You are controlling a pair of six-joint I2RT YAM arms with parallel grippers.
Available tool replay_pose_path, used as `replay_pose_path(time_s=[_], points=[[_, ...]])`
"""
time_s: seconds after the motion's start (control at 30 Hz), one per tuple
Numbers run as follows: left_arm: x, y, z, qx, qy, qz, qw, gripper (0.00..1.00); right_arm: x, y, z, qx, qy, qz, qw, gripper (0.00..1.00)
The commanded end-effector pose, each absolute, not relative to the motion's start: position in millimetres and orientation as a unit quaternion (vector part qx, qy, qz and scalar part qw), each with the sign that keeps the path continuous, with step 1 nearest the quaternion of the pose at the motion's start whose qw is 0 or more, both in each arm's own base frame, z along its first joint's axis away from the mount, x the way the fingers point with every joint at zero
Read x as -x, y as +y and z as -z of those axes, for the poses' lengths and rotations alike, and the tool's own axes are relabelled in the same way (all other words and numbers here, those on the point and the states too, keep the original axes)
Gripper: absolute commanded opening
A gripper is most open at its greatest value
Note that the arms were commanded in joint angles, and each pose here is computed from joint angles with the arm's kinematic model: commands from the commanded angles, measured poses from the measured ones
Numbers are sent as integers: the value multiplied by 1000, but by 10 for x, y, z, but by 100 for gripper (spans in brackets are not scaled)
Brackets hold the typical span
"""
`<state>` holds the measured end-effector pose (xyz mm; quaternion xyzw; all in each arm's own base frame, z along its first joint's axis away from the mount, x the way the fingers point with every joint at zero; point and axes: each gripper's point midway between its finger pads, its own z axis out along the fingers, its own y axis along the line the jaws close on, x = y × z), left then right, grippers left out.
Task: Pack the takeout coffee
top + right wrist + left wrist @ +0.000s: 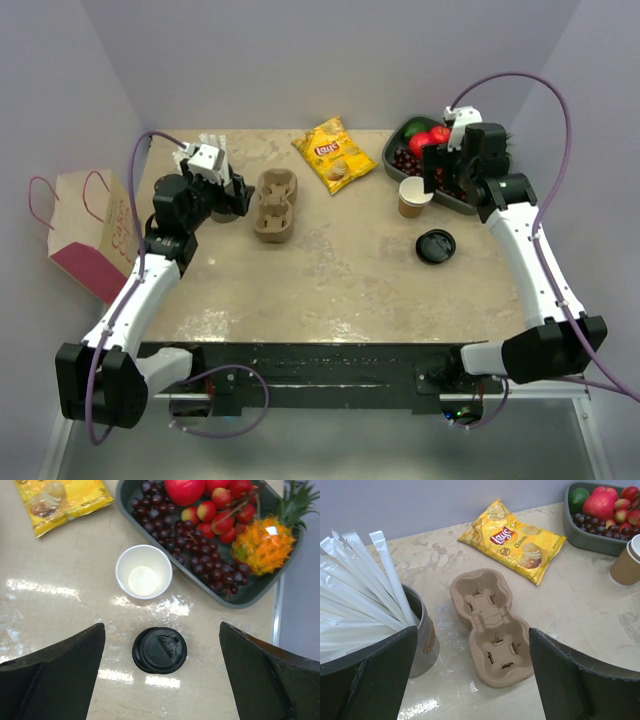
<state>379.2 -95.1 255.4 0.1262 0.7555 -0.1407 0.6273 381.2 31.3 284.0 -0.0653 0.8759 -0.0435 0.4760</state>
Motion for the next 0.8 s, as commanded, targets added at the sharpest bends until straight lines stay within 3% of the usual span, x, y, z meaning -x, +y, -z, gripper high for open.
replay_pose_path(time_s=[0.0,0.2,0.27,0.37,0.53,0.67,0.77], points=[[-3840,-1010,-2773,-137,730,147,653,97,-3897,668,-2912,172,857,-23,486,99],[-3850,-1034,-2796,-137,732,155,649,95,-3992,847,-2881,283,826,-37,486,96],[-3840,-1043,-2788,-139,733,156,647,95,-4042,860,-2843,310,819,-32,483,86],[-3831,-1073,-2766,-146,734,159,644,94,-4147,923,-2677,350,817,-39,456,60],[-3790,-1138,-2717,-166,735,157,639,94,-4267,939,-2258,380,845,-54,373,40],[-3763,-1144,-2691,-165,735,161,638,94,-4283,972,-2118,379,852,-66,355,38],[-3751,-1150,-2665,-163,736,163,637,94,-4291,976,-1978,376,858,-70,343,47]])
